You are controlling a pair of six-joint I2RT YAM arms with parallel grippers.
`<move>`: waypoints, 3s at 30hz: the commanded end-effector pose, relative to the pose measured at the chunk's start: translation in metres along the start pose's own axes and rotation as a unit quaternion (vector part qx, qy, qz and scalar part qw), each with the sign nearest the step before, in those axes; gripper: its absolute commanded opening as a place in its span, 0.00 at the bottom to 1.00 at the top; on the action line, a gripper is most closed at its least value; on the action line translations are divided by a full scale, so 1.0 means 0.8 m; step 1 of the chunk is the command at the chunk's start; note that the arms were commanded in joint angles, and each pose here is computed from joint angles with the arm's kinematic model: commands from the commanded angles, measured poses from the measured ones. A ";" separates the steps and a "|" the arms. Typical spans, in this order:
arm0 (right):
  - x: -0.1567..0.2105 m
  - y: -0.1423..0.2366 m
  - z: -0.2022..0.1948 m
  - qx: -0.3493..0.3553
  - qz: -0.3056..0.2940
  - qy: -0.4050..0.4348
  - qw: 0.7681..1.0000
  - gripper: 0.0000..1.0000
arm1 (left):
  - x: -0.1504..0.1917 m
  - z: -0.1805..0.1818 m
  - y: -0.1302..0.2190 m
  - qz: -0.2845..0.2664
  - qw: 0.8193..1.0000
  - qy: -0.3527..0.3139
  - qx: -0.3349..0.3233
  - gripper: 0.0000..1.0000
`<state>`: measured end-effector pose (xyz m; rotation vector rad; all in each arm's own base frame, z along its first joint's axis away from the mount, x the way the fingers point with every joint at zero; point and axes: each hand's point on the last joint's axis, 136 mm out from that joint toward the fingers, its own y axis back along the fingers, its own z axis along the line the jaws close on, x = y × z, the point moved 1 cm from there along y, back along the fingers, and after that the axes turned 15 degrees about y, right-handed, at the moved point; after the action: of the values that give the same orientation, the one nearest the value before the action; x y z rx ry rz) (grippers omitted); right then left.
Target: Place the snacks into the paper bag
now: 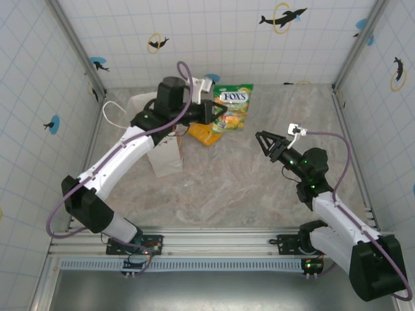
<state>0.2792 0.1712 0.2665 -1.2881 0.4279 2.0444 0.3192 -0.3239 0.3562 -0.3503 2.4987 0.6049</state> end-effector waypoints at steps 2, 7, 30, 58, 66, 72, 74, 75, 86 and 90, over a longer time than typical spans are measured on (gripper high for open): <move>0.014 -0.008 -0.008 0.031 0.043 0.023 0.998 0.50 | -0.031 -0.003 0.036 -0.028 0.996 -0.028 -0.080 0.00; 0.035 -0.020 -0.010 0.037 0.088 0.027 0.995 0.51 | -0.066 0.009 0.073 -0.079 0.986 -0.021 -0.148 0.00; 0.095 -0.064 -0.019 0.044 0.195 0.016 0.980 0.51 | -0.142 0.009 0.258 -0.336 0.921 -0.018 -0.197 0.00; 0.126 -0.069 -0.017 0.041 0.234 0.000 0.971 0.52 | -0.086 0.102 0.229 -0.159 0.911 0.102 -0.366 0.00; 0.132 -0.063 -0.020 0.048 0.243 0.003 0.969 0.51 | -0.055 0.146 0.216 -0.098 0.894 0.145 -0.412 0.00; 0.132 -0.064 -0.019 0.046 0.241 0.004 0.969 0.52 | -0.033 0.171 0.218 -0.071 0.880 0.177 -0.434 0.00; 0.133 -0.065 -0.019 0.045 0.242 0.005 0.969 0.51 | -0.027 0.178 0.221 -0.070 0.876 0.183 -0.440 0.00; 0.133 -0.065 -0.019 0.045 0.242 0.005 0.969 0.51 | -0.025 0.182 0.223 -0.070 0.874 0.188 -0.442 0.00; 0.128 -0.062 -0.019 0.052 0.237 0.009 0.970 0.51 | -0.019 0.235 0.206 -0.077 0.882 0.206 -0.416 0.03; 0.132 -0.057 -0.022 0.059 0.235 0.009 0.970 0.51 | -0.017 0.256 0.199 -0.077 0.878 0.206 -0.425 0.07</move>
<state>0.2910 0.2323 0.1561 -1.1748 0.9423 2.3888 0.3523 -0.0842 0.2635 -1.0568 2.4000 1.7613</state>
